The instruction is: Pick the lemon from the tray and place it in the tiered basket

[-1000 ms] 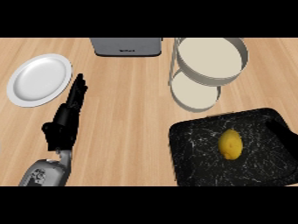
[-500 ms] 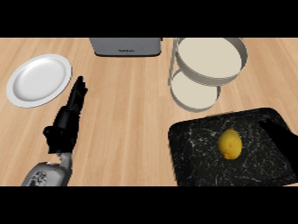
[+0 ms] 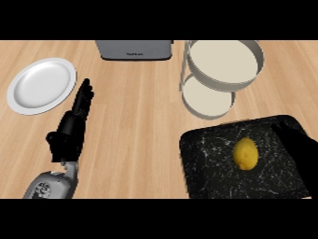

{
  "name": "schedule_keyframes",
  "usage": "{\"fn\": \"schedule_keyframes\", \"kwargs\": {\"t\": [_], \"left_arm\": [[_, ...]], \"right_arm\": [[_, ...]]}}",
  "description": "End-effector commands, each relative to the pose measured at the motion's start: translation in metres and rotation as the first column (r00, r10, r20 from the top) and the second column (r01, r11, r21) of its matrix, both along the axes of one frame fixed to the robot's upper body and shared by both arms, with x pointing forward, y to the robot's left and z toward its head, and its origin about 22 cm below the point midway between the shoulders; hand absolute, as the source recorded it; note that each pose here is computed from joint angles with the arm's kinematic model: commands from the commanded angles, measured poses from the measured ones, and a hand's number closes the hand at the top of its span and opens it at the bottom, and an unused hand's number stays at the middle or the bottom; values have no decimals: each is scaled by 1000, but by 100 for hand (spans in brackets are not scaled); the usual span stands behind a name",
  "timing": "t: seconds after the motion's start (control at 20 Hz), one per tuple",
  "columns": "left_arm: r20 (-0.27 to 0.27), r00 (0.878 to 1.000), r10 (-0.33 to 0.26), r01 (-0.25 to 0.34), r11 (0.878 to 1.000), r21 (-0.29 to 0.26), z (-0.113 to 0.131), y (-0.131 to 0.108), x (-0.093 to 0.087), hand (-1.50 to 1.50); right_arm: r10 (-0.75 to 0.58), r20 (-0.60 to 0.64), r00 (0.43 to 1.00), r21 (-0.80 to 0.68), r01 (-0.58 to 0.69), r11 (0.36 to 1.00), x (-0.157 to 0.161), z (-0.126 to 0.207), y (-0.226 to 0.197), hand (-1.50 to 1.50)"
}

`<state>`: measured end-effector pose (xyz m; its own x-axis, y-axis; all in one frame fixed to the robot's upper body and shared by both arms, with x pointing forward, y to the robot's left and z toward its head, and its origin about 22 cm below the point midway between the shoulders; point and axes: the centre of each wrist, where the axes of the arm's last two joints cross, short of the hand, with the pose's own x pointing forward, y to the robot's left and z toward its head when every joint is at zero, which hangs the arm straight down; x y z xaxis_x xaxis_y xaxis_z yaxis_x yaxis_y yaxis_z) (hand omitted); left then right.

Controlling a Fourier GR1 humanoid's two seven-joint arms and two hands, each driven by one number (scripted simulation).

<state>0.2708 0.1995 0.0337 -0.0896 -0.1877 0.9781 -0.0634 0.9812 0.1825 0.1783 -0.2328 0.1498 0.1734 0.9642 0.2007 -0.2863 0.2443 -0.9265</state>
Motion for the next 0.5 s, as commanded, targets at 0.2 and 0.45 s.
{"fn": "schedule_keyframes", "kwargs": {"t": [0.2, 0.45], "left_arm": [[19, 1000, -6, 6, 1000, 12, -21, 5, -4, 0], [10, 1000, -7, 7, 1000, 1, -5, 4, -2, 0]], "right_arm": [[-92, -31, 995, -9, 92, 996, 7, -10, -9, -150], [-77, -55, 995, 39, 79, 996, 11, -19, -20, -150]]}}
